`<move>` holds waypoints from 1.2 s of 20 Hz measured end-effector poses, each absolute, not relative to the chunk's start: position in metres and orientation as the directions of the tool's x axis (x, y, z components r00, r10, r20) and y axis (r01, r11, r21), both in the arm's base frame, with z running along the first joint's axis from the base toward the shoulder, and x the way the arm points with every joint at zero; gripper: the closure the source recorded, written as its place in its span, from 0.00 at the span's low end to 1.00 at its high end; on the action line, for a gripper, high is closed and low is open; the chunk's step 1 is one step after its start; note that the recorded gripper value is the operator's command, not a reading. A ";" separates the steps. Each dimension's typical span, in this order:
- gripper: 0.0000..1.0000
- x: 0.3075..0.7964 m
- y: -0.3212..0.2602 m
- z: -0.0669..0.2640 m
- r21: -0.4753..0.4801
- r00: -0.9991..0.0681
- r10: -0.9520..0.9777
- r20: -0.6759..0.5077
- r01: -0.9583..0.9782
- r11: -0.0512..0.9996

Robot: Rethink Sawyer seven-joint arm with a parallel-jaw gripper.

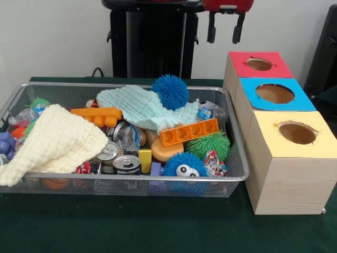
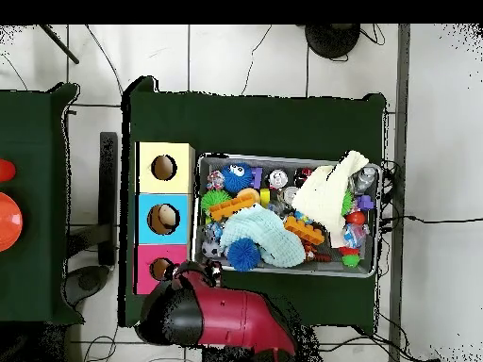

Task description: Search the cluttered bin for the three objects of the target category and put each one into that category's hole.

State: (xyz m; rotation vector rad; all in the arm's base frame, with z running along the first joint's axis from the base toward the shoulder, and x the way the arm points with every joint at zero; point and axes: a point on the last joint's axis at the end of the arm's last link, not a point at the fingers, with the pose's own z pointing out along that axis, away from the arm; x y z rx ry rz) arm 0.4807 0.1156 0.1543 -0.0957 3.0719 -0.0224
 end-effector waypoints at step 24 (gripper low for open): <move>0.00 0.479 0.070 0.061 -0.016 -0.997 0.039 -0.066 0.040 0.999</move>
